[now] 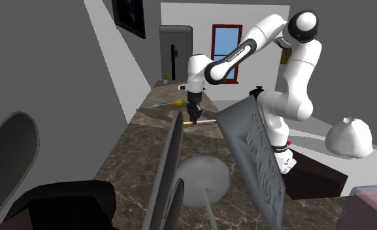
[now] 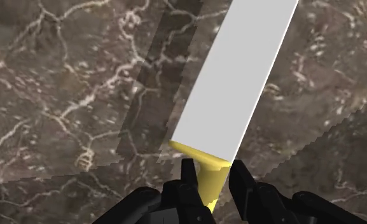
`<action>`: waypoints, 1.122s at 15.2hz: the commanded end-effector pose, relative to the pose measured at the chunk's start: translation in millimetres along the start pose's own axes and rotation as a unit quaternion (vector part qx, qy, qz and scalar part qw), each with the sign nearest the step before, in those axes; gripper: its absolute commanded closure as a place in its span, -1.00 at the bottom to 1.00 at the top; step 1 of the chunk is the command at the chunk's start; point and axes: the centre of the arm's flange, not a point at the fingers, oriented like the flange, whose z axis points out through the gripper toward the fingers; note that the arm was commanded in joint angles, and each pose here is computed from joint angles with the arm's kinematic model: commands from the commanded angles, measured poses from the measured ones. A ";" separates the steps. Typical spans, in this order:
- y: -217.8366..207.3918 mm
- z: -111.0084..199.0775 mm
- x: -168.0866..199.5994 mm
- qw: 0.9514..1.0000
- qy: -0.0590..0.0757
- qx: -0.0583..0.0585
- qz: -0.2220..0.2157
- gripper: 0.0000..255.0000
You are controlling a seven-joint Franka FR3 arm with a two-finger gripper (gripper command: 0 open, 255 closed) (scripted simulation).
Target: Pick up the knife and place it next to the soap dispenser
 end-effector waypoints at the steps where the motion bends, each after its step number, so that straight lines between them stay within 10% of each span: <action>1: -0.8 -11.2 0.7 1.000 0.000 0.000 0.000 1.00; 17: -2.3 -95.5 6.0 1.000 0.000 0.000 0.000 1.00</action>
